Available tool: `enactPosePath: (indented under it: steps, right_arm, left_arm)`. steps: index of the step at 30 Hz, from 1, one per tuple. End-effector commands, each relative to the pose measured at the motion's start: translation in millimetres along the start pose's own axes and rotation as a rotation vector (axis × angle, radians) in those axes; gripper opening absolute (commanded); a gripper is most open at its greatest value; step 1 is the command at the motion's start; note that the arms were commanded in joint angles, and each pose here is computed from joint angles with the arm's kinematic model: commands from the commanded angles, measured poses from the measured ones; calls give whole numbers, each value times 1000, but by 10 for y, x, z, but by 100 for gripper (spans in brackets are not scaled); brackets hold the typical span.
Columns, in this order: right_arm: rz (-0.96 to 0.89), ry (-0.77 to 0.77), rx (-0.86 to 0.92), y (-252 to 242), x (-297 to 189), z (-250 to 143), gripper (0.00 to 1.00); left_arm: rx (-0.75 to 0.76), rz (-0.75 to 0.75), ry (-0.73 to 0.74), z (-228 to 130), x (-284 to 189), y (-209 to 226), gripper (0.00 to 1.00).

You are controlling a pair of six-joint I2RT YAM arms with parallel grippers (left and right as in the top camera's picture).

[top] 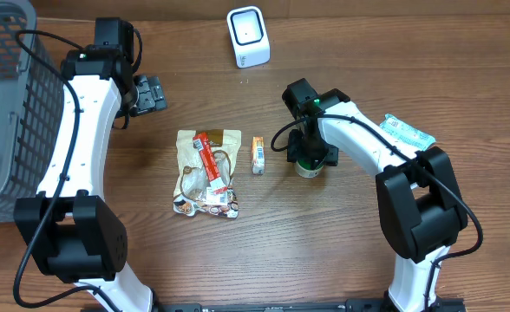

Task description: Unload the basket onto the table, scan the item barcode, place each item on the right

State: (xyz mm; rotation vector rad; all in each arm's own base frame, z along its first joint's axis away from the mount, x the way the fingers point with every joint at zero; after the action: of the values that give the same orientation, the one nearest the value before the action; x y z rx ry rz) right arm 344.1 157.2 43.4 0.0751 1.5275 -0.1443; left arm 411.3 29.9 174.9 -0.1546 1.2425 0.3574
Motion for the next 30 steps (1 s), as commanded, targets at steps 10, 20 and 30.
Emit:
enactPosePath:
  steps: [10,20,30]
  right_arm:
    - [39,-80,-2,108,-375,261,4]
    - [116,-195,3,253,-1238,566,4]
    - [285,-306,-55,323,-2403,541,3]
  left_arm:
    - [23,-2,-33,48,-113,-8,100]
    - [23,-2,-33,48,-113,-8,100]
    - [23,-2,-33,48,-113,-8,100]
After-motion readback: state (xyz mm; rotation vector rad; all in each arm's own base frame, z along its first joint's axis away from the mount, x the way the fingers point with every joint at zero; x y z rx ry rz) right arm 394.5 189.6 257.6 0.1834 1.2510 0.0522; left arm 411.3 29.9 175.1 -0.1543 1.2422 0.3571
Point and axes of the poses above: each gripper's point midway between its finger pads, its own x axis out along the fingers, its own y axis along the line the jaws close on, z = x × y, the point moved 2 cm from there along -x, back along the fingers, and after that the axes turned 1 degree about x, right-handed, at the moved point
